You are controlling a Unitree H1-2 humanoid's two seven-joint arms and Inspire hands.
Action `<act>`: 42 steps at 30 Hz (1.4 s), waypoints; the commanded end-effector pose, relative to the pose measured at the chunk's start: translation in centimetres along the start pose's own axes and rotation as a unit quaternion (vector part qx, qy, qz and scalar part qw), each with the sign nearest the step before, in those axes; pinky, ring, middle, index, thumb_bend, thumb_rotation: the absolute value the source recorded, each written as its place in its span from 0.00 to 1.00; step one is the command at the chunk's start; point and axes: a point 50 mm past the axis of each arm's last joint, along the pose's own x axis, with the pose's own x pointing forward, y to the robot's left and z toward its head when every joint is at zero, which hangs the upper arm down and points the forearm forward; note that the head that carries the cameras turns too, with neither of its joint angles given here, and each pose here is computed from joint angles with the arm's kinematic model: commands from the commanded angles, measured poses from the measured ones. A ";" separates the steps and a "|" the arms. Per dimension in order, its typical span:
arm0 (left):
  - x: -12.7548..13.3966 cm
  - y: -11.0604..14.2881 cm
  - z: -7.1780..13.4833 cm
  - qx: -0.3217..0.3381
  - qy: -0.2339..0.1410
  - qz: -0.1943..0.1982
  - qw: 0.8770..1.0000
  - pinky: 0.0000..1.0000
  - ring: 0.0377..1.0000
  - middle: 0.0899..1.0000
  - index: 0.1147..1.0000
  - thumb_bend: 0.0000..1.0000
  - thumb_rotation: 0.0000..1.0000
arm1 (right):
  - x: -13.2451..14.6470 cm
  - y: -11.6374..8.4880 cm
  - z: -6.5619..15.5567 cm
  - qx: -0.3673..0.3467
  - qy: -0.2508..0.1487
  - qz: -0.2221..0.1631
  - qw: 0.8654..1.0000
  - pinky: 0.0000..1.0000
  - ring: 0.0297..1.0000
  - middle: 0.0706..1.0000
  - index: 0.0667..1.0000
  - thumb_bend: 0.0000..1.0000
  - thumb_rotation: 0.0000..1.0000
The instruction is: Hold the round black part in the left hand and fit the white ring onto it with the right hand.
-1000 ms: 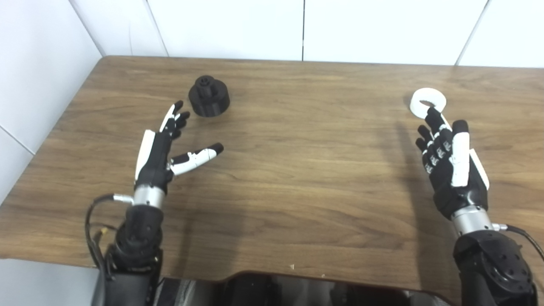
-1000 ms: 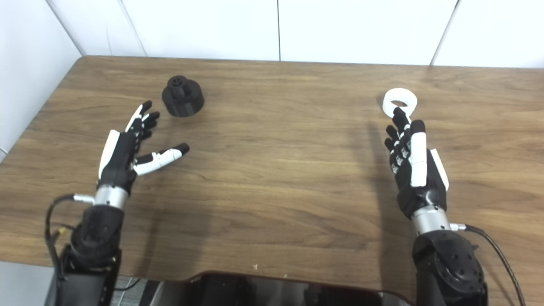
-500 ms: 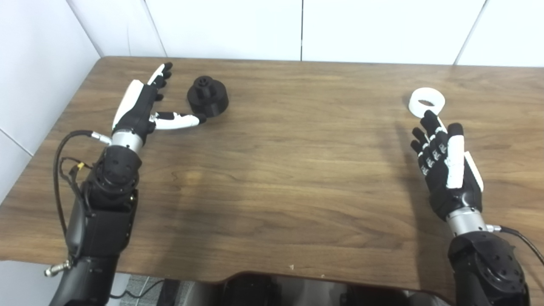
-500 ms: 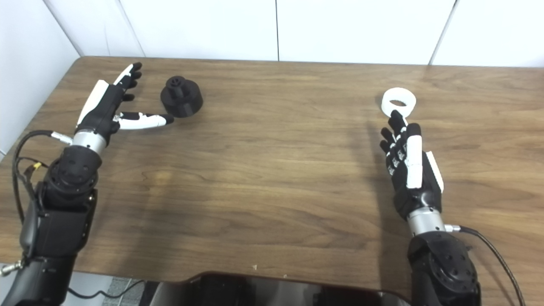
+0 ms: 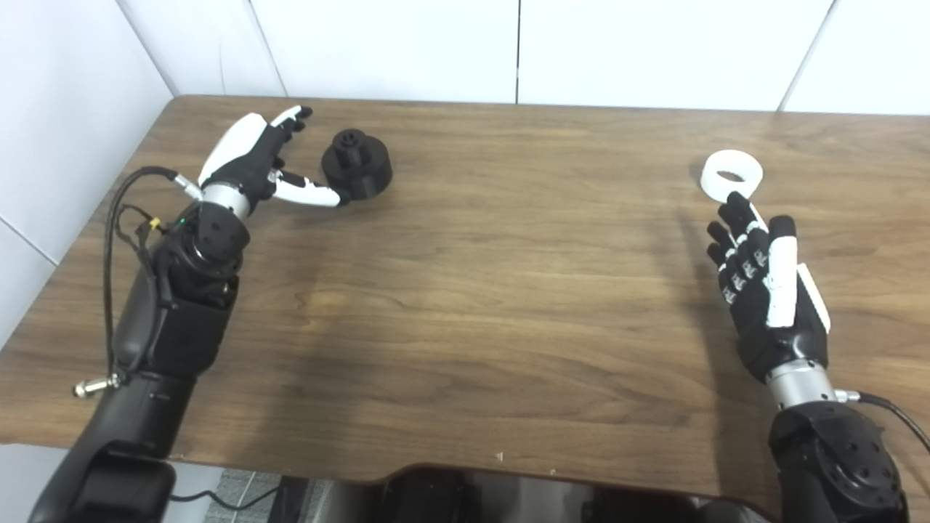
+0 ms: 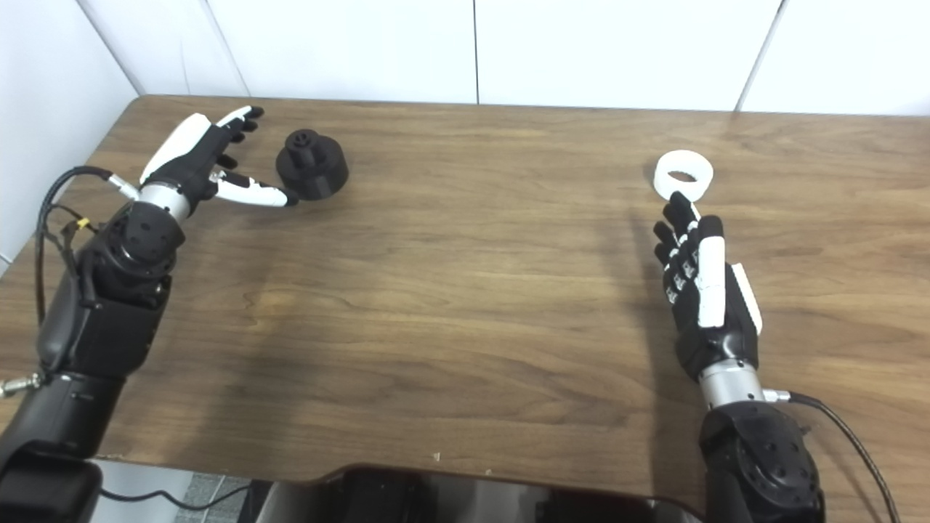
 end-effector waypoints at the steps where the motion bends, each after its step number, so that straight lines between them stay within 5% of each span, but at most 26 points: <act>1: 0.8 3.3 1.0 0.028 -0.008 0.036 0.999 0.81 0.95 0.94 0.92 0.93 0.21 | 0.2 0.5 2.0 0.001 -0.050 0.006 0.999 0.99 0.96 0.97 0.95 0.64 1.00; 18: 3.7 4.1 0.8 0.087 -0.006 0.005 0.996 0.84 0.98 0.95 0.89 0.92 0.19 | -0.3 0.1 1.6 -0.009 -0.051 0.003 0.999 1.00 0.96 0.96 0.95 0.65 1.00; 26: 4.8 4.0 1.9 0.149 -0.016 0.014 0.989 0.99 0.99 0.93 0.89 0.95 0.24 | -0.5 0.3 1.5 -0.003 -0.047 0.003 0.999 0.99 0.96 0.96 0.94 0.64 1.00; 42: 6.2 2.7 3.9 0.169 -0.023 0.004 0.985 1.00 1.00 0.98 0.93 0.94 0.27 | -0.9 0.1 0.9 -0.017 -0.044 -0.002 0.999 0.99 0.95 0.94 0.94 0.67 1.00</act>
